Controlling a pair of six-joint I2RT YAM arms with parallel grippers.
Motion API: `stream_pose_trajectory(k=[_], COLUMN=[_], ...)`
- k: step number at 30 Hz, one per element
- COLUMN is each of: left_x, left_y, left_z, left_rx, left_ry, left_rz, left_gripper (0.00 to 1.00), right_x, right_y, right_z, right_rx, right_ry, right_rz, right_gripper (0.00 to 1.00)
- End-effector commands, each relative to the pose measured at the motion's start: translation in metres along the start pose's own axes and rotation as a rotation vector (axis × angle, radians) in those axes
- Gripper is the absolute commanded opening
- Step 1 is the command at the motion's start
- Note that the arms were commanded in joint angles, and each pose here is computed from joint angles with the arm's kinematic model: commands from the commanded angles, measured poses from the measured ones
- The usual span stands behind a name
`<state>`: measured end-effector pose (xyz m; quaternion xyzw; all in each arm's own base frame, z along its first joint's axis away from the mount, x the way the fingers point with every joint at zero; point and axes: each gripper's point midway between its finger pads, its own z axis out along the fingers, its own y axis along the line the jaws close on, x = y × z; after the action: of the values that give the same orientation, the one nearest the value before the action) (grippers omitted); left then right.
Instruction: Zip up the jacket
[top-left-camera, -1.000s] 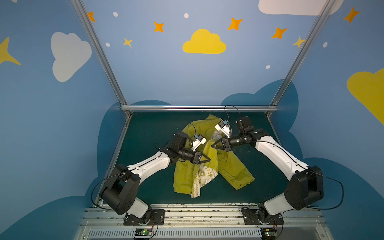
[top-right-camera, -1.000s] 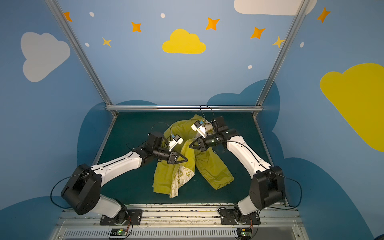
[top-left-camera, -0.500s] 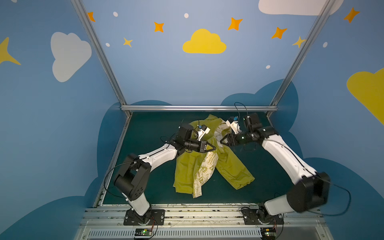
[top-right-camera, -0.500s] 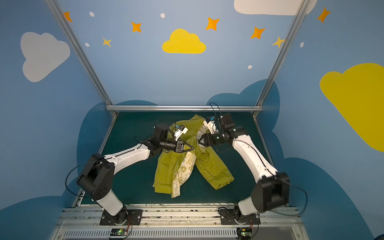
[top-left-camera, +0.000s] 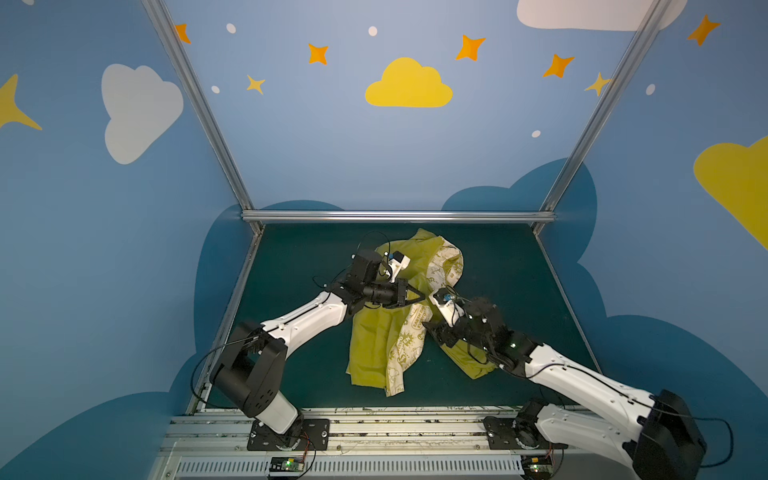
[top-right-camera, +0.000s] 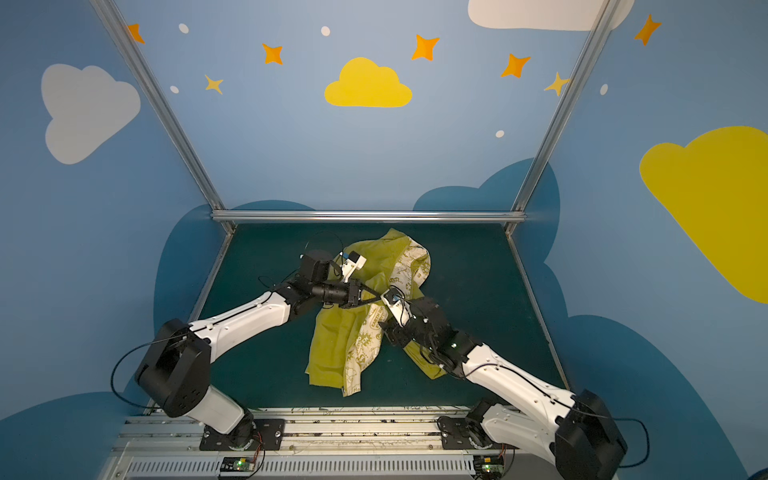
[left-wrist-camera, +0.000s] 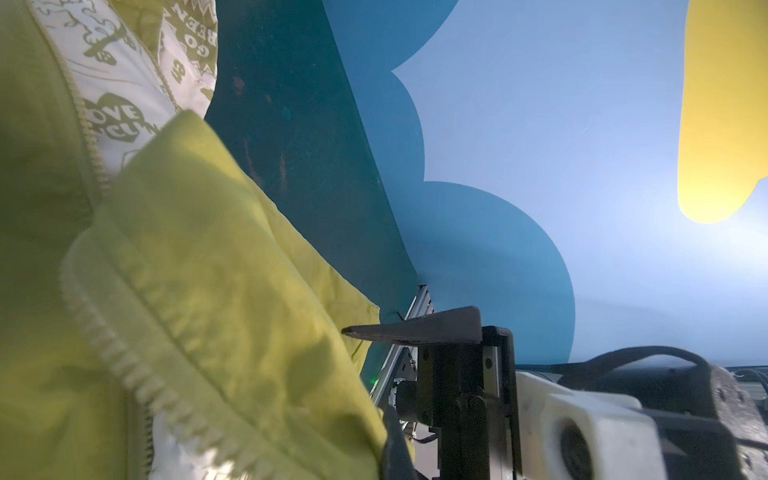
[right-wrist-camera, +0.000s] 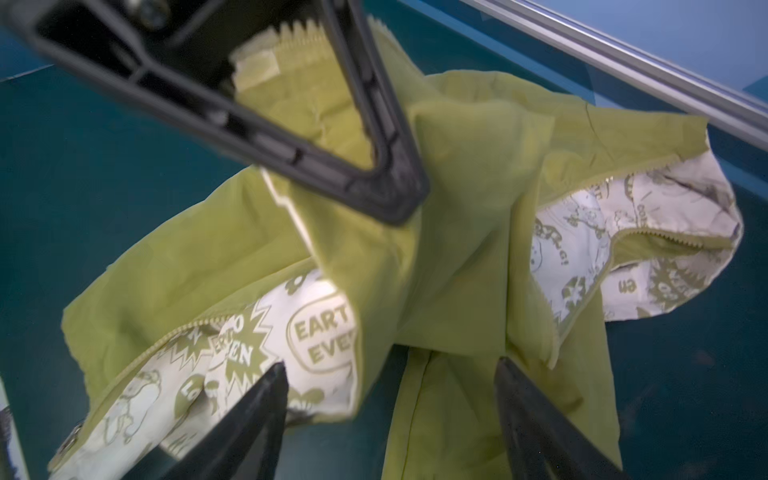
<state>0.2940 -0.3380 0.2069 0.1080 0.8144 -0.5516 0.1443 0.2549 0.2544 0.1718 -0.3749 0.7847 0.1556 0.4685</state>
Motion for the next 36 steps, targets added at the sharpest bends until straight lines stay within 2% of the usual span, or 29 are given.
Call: stream_pose_trajectory(k=[1, 3, 4, 7, 9, 12, 17, 21, 25, 29, 33, 36], left_x=[0.011, 0.013, 0.013, 0.011, 0.01, 0.012, 0.012, 0.005, 0.013, 0.03, 0.029, 0.023], left_y=[0.012, 0.012, 0.011, 0.013, 0.015, 0.022, 0.036, 0.038, 0.038, 0.055, 0.045, 0.027], left_z=[0.0, -0.001, -0.002, -0.008, -0.013, -0.023, -0.039, -0.049, -0.041, -0.036, -0.016, -0.001], left_rx=[-0.041, -0.047, -0.046, -0.057, -0.05, -0.067, -0.136, -0.158, -0.146, -0.195, -0.109, -0.056], left_ry=[0.009, 0.006, 0.003, -0.023, -0.035, -0.057, -0.095, -0.126, -0.075, -0.063, -0.084, -0.1], left_rz=[-0.075, -0.085, -0.089, -0.119, -0.148, -0.169, -0.174, -0.163, -0.178, -0.19, -0.181, -0.135], left_gripper=[0.03, 0.08, 0.15, 0.18, 0.31, 0.33, 0.54, 0.65, 0.67, 0.69, 0.69, 0.68], right_x=[-0.034, -0.034, -0.033, -0.024, -0.018, -0.01, 0.005, 0.01, 0.009, 0.004, 0.005, -0.001], right_y=[-0.019, -0.015, -0.015, -0.017, -0.016, -0.01, -0.006, 0.007, 0.021, 0.034, 0.04, 0.032], right_z=[0.003, 0.013, 0.018, 0.031, 0.035, 0.037, 0.034, 0.028, 0.019, 0.011, 0.001, -0.008], right_rx=[0.108, 0.083, 0.083, 0.104, 0.099, 0.07, 0.056, 0.005, -0.042, -0.101, -0.117, -0.079], right_ry=[-0.045, -0.028, -0.018, 0.023, 0.046, 0.047, 0.073, 0.079, 0.022, -0.023, -0.014, -0.024], right_rz=[0.02, 0.021, 0.015, 0.049, 0.054, 0.032, 0.037, -0.004, -0.057, -0.136, -0.205, -0.203], right_gripper=[0.74, 0.71, 0.67, 0.46, 0.35, 0.18, 0.01, 0.0, 0.0, 0.0, 0.0, 0.0])
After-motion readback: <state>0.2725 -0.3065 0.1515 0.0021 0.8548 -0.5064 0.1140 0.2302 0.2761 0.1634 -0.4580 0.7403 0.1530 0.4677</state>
